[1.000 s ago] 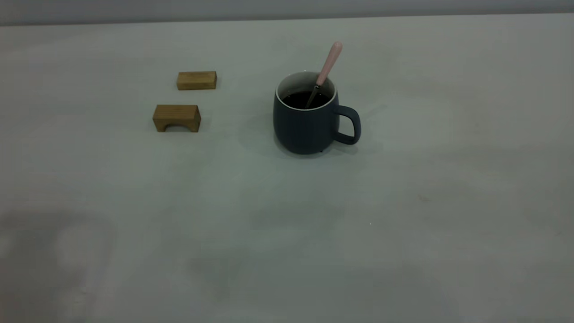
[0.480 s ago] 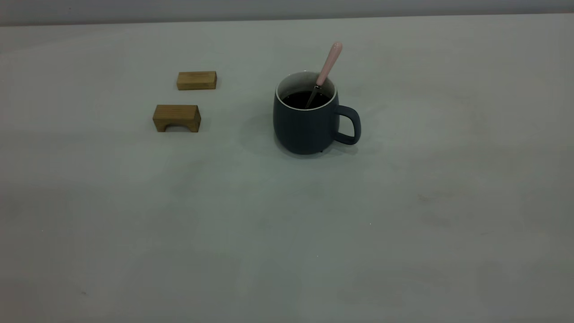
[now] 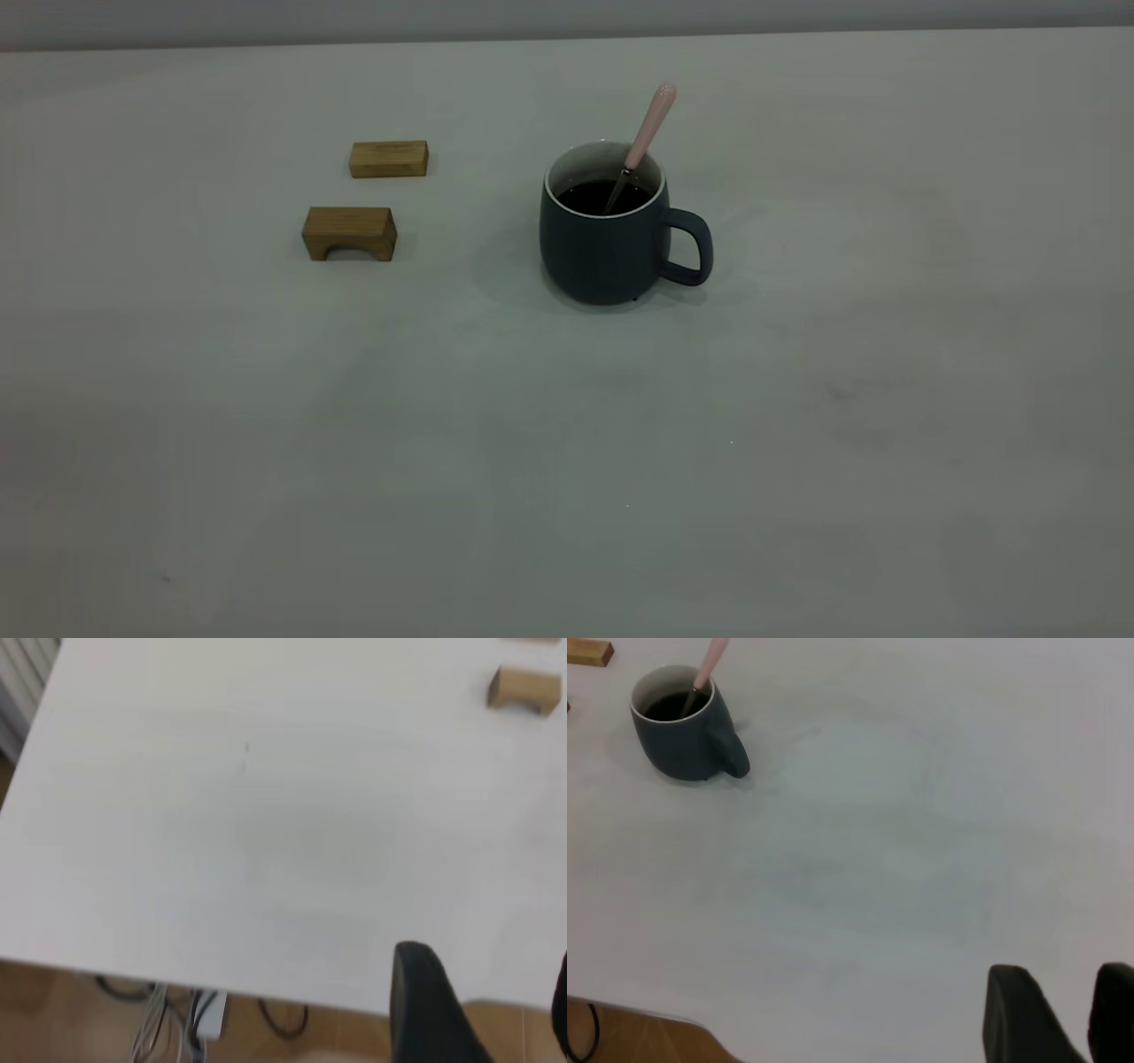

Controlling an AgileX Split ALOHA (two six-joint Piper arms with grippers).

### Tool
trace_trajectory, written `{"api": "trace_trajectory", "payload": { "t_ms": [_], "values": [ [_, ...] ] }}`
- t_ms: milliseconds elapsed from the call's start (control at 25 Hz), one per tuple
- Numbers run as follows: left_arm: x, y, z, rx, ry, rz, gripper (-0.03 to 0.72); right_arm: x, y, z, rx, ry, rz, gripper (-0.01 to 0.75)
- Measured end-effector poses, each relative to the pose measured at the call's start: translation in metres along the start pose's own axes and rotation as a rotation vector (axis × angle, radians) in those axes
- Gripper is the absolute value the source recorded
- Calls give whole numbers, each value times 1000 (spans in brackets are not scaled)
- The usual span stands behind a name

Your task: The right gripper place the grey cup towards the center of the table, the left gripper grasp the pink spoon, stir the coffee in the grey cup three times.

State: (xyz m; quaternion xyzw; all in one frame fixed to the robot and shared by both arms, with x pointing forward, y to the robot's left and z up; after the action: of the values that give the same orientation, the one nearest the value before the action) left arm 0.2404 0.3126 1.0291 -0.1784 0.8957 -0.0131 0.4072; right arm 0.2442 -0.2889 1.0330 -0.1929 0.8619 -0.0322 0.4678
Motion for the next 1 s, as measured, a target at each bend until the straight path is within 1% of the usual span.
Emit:
{"api": "trace_trajectory", "payload": {
  "t_ms": [160, 400, 1000],
  "values": [
    [7, 2, -7, 32, -56, 10, 421, 0, 0, 0, 0, 0, 0, 238],
    [10, -3, -7, 84, -42, 81, 421, 0, 0, 0, 0, 0, 0, 238],
    [10, -4, -7, 89, -40, 97, 421, 0, 0, 0, 0, 0, 0, 238]
  ]
}}
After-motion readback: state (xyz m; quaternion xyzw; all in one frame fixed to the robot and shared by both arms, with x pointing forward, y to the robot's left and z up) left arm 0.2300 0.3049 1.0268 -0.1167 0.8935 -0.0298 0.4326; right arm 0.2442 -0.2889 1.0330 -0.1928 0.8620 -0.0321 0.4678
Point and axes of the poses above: a point on each arm's last joint axis where the gripper is mounted, z pointing out along that axis toward the gripper, y along the wrist's bending axis when the last joint is at zero, x = y × z, the point moved 1 cm from there along z, pointing out along that axis toward the gripper, and after that the axes turned 13 degrees about -z, right-handed, at the moved point
